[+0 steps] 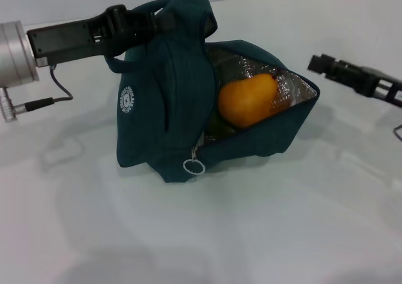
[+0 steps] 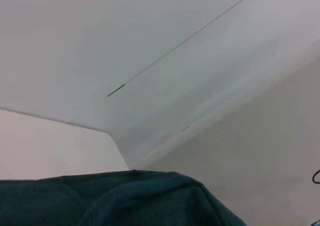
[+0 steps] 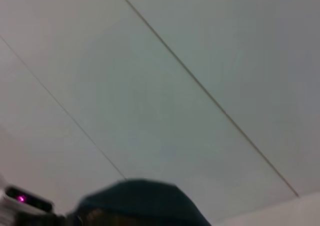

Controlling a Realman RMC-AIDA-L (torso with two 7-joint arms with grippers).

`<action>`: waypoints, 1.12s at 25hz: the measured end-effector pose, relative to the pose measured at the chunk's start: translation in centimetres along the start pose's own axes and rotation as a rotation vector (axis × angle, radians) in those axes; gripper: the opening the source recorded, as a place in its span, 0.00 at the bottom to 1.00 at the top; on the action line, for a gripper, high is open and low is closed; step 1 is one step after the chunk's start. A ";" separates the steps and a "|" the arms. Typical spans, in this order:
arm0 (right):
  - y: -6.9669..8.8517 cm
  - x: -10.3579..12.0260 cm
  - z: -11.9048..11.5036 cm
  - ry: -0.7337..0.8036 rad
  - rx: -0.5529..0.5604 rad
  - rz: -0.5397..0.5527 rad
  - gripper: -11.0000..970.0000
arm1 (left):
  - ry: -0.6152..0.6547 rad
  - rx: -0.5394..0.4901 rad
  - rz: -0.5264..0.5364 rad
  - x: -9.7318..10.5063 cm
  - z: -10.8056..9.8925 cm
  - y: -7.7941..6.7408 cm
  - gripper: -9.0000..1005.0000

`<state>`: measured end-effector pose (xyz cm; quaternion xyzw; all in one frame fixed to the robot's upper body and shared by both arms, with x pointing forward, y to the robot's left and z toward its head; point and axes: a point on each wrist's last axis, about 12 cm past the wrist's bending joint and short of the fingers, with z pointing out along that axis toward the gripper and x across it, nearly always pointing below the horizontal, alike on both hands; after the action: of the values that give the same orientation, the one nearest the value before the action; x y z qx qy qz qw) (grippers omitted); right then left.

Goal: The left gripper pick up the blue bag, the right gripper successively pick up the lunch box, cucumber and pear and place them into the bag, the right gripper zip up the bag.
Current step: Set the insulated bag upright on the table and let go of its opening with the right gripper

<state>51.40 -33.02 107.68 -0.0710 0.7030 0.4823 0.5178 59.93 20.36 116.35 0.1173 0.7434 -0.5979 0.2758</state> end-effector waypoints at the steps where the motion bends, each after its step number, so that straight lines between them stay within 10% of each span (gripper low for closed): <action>1: -0.1 0.2 0.3 0.008 0.012 0.000 0.75 | 0.000 0.000 0.000 0.0 0.0 0.0 0.08; 24: -0.8 1.9 1.7 0.118 0.082 0.002 0.72 | -0.019 -0.011 0.005 -0.3 -0.2 0.1 0.08; 28: -0.8 1.8 1.7 0.116 0.080 -0.004 0.54 | -0.020 -0.011 0.007 -0.1 -0.2 0.2 0.08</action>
<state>52.21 -31.41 105.74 -0.0793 0.7503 0.4479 0.4797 60.05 20.65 116.28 0.1122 0.7434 -0.5941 0.2860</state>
